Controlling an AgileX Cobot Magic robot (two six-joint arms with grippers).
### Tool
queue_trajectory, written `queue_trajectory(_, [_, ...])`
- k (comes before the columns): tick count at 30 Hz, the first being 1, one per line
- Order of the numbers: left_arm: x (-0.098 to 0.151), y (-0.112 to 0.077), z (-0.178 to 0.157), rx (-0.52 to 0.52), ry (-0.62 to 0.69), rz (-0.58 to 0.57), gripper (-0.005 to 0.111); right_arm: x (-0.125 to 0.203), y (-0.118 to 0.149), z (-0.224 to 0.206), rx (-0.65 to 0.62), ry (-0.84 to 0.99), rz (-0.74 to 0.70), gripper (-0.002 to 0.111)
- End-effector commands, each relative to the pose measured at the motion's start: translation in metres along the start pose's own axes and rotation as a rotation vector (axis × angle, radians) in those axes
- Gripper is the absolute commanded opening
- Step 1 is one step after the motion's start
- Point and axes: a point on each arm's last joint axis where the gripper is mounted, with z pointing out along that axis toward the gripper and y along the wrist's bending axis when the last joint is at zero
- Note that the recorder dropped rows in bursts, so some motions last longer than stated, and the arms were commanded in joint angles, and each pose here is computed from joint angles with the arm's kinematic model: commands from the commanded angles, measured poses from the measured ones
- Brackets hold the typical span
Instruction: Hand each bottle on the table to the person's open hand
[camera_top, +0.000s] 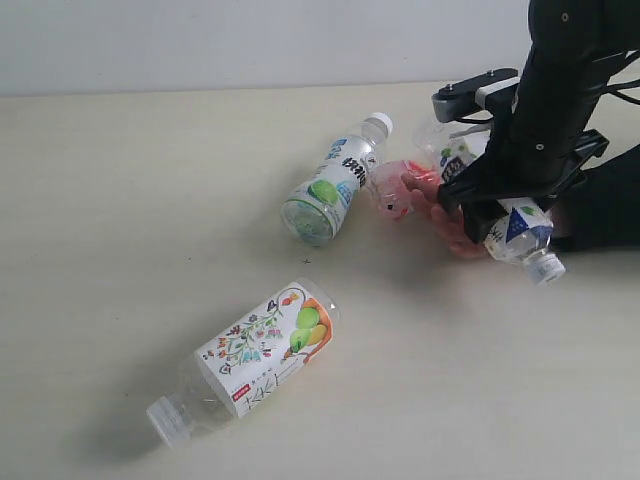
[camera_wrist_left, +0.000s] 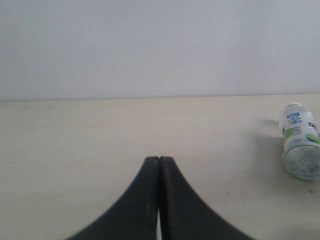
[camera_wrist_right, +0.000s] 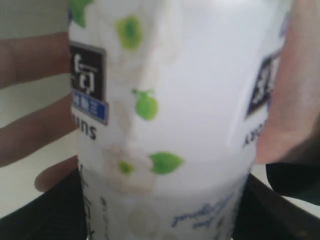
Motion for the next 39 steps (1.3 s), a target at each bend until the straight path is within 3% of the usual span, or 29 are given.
queue_trajectory(1, [-0.001, 0.0, 0.0, -0.001, -0.011, -0.007, 0.0, -0.003, -0.002, -0.002, 0.002, -0.024, 0.019, 0.069])
queue_trajectory(6, [-0.001, 0.0, 0.0, -0.001, -0.011, -0.007, 0.0, -0.003, -0.002, -0.002, 0.007, -0.026, 0.03, 0.076])
queue_trajectory(12, [-0.001, 0.0, 0.0, -0.001, -0.011, -0.007, 0.0, -0.004, -0.003, -0.009, 0.008, -0.016, 0.01, 0.076])
queue_trajectory(19, [-0.001, 0.0, 0.0, -0.001, -0.011, -0.007, 0.0, 0.003, -0.004, -0.055, 0.015, -0.154, -0.002, 0.076])
queue_trajectory(25, [-0.001, 0.0, 0.0, -0.001, -0.011, -0.007, 0.0, 0.032, -0.004, -0.115, 0.016, -0.364, -0.005, 0.074])
queue_trajectory(27, [-0.001, 0.0, 0.0, -0.001, -0.011, -0.007, 0.0, 0.05, 0.0, -0.132, -0.014, -0.454, 0.012, 0.066])
queue_trajectory(30, [-0.001, 0.0, 0.0, -0.001, -0.011, -0.007, 0.0, 0.086, 0.003, -0.154, -0.026, -0.59, 0.02, 0.046])
queue_trajectory(35, [-0.001, 0.0, 0.0, -0.001, -0.011, -0.007, 0.0, 0.15, 0.007, -0.159, -0.025, -0.749, 0.051, 0.013])
queue_trajectory(39, [-0.001, 0.0, 0.0, -0.001, -0.011, -0.007, 0.0, 0.189, 0.009, -0.152, -0.028, -0.83, 0.078, 0.0])
